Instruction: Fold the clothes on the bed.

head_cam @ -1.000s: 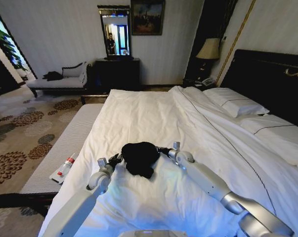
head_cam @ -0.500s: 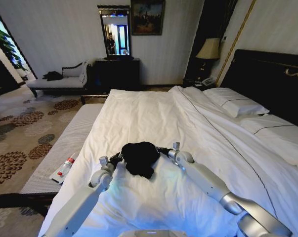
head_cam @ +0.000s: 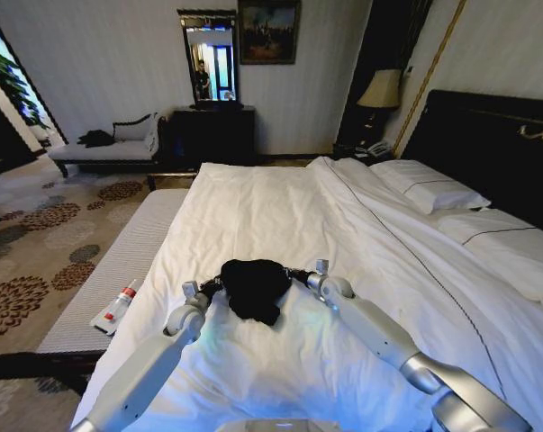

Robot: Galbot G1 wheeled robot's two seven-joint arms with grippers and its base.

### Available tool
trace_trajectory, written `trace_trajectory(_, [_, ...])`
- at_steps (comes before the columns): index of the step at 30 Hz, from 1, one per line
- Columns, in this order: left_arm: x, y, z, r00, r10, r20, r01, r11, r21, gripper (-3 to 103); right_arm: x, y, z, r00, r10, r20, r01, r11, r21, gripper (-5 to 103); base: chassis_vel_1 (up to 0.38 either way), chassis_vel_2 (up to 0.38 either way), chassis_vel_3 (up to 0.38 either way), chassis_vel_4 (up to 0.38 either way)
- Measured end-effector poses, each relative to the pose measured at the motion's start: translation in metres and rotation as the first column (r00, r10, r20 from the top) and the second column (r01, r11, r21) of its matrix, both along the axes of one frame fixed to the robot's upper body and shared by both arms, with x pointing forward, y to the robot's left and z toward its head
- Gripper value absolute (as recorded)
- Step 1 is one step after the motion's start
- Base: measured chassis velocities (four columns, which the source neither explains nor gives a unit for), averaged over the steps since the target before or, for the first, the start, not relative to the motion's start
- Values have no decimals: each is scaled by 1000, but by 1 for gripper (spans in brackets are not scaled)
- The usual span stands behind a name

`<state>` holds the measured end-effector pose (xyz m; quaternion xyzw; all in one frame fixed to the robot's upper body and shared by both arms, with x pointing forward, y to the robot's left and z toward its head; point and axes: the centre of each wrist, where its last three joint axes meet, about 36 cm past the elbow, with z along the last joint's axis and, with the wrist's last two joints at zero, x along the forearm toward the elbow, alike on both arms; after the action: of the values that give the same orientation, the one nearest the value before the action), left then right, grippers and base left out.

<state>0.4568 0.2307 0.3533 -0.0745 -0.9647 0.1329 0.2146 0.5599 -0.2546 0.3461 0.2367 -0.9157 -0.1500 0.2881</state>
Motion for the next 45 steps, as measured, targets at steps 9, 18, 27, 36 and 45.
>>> trace_trajectory(9, [-3,10,40,996,-24,91,24,1000,8,0,-7,-7,40,998,-50,35,49,998,30,0,0,0,0,0])
trace_trajectory(18, [-3,12,100,976,-64,210,64,998,6,0,-13,-5,122,992,-58,108,46,993,108,0,0,0,0,0])
trace_trajectory(27, [-4,26,141,955,-90,283,80,996,45,0,-32,-1,178,984,-25,175,3,992,129,0,0,0,0,0])
trace_trajectory(36, [-22,43,141,960,-58,273,45,998,53,0,-41,-4,189,983,-14,184,-10,992,125,0,0,0,0,0])
trace_trajectory(45, [-80,35,94,980,-76,185,57,993,103,0,-83,18,132,995,49,88,-59,993,107,0,0,0,0,0])
